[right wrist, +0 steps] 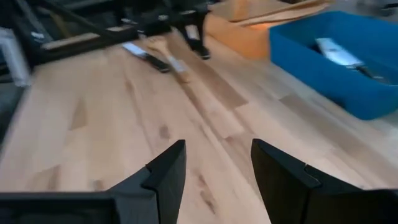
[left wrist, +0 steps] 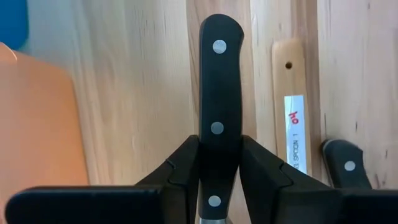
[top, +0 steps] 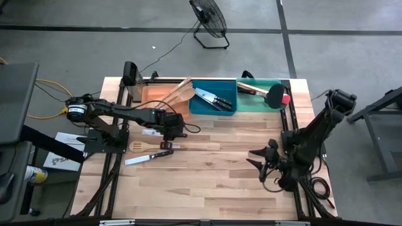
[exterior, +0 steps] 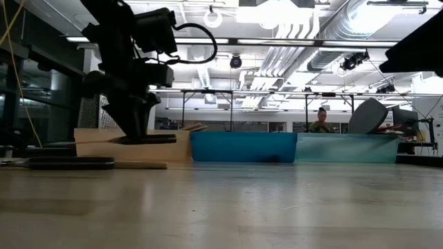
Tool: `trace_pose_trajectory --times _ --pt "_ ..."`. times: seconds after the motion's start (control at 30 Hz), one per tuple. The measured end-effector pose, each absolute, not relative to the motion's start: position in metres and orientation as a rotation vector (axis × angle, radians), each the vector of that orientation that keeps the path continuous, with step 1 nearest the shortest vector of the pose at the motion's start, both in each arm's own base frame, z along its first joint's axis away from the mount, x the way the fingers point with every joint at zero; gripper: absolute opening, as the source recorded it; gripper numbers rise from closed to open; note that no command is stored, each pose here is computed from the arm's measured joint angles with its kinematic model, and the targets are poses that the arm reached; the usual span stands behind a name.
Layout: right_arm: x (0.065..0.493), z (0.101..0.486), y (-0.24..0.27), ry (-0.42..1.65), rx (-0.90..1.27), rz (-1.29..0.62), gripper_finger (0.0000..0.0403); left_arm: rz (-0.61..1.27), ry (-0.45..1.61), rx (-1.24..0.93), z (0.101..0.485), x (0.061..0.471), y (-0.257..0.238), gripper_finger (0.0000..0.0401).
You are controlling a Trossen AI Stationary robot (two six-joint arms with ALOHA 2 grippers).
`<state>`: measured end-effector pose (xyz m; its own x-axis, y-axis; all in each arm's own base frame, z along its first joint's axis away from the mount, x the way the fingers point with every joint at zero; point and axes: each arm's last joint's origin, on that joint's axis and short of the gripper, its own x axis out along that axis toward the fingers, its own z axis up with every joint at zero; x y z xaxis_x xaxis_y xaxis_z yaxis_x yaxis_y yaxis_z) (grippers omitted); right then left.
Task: Pick & Place Kitchen Items
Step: Put the knife into the blue bin
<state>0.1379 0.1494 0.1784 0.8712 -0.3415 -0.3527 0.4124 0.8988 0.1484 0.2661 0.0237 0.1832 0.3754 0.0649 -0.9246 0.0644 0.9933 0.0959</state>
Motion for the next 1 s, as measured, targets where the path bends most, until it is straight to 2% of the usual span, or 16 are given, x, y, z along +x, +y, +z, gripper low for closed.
trace_pose_trajectory --times 0.2,0.43,0.73,1.0 --pt "0.127 0.168 0.132 0.248 0.242 -0.282 0.0174 -0.008 1.152 0.099 0.195 0.273 0.023 0.0082" --pt "0.118 0.149 0.098 0.277 0.267 -0.251 0.0174 -0.006 1.095 0.09 0.213 0.282 0.024 0.0082" --pt "0.135 0.157 0.057 0.211 0.264 -0.142 0.0174 -0.008 1.03 0.081 0.233 0.292 0.024 0.0082" --pt "0.142 0.153 0.021 0.228 0.281 -0.125 0.0174 0.015 0.968 0.085 0.255 0.307 0.026 0.0082"
